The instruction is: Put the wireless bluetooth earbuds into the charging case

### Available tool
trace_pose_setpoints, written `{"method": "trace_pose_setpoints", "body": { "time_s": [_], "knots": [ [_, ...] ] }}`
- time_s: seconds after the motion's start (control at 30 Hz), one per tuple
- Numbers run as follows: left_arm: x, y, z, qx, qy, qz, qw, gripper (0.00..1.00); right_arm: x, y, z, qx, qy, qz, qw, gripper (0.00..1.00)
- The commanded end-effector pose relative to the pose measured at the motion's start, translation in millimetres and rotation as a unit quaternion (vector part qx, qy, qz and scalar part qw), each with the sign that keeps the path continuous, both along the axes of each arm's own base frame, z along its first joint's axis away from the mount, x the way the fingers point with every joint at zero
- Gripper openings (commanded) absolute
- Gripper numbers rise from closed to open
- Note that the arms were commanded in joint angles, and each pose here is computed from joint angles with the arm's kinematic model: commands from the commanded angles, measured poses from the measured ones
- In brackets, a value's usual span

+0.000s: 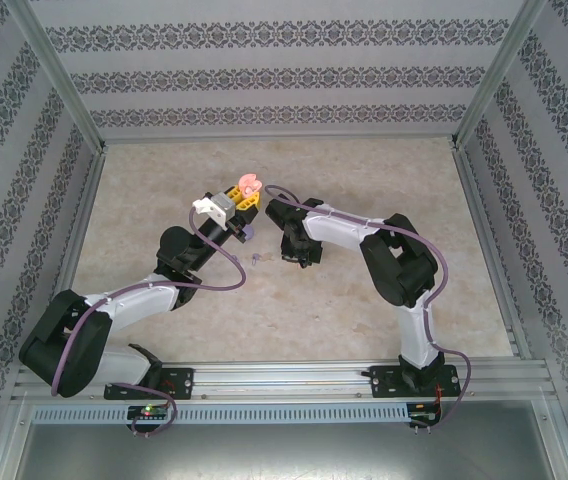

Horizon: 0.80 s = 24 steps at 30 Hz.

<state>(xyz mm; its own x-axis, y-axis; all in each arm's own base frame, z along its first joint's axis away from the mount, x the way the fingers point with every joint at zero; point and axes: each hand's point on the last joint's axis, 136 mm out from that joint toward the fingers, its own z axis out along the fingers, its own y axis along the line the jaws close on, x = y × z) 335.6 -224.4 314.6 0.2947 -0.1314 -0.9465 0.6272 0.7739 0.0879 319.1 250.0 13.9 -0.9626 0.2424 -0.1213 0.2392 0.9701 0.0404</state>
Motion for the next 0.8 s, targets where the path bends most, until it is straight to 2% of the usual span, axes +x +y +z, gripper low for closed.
{"method": "trace_pose_setpoints", "body": {
  "time_s": [0.0,0.2,0.43,0.6,0.77],
  "knots": [
    [-3,3,24,-0.017,-0.031,-0.007,0.999,0.00,-7,-6,-8,-0.004,0.006,0.013,1.000,0.16],
    [-6,3,32,-0.011,-0.037,-0.007,0.999,0.00,2,-2,25,0.030,-0.071,0.045,0.996,0.15],
    [-10,1,40,-0.010,-0.043,-0.017,0.999,0.00,7,-5,77,0.068,-0.172,0.065,0.981,0.16],
    [-15,-3,44,0.001,-0.049,-0.032,0.998,0.00,9,-9,134,0.102,-0.253,0.079,0.959,0.16],
    [-20,-9,47,0.012,-0.058,-0.050,0.997,0.00,8,-14,213,0.138,-0.342,0.093,0.925,0.16]
  ]
}}
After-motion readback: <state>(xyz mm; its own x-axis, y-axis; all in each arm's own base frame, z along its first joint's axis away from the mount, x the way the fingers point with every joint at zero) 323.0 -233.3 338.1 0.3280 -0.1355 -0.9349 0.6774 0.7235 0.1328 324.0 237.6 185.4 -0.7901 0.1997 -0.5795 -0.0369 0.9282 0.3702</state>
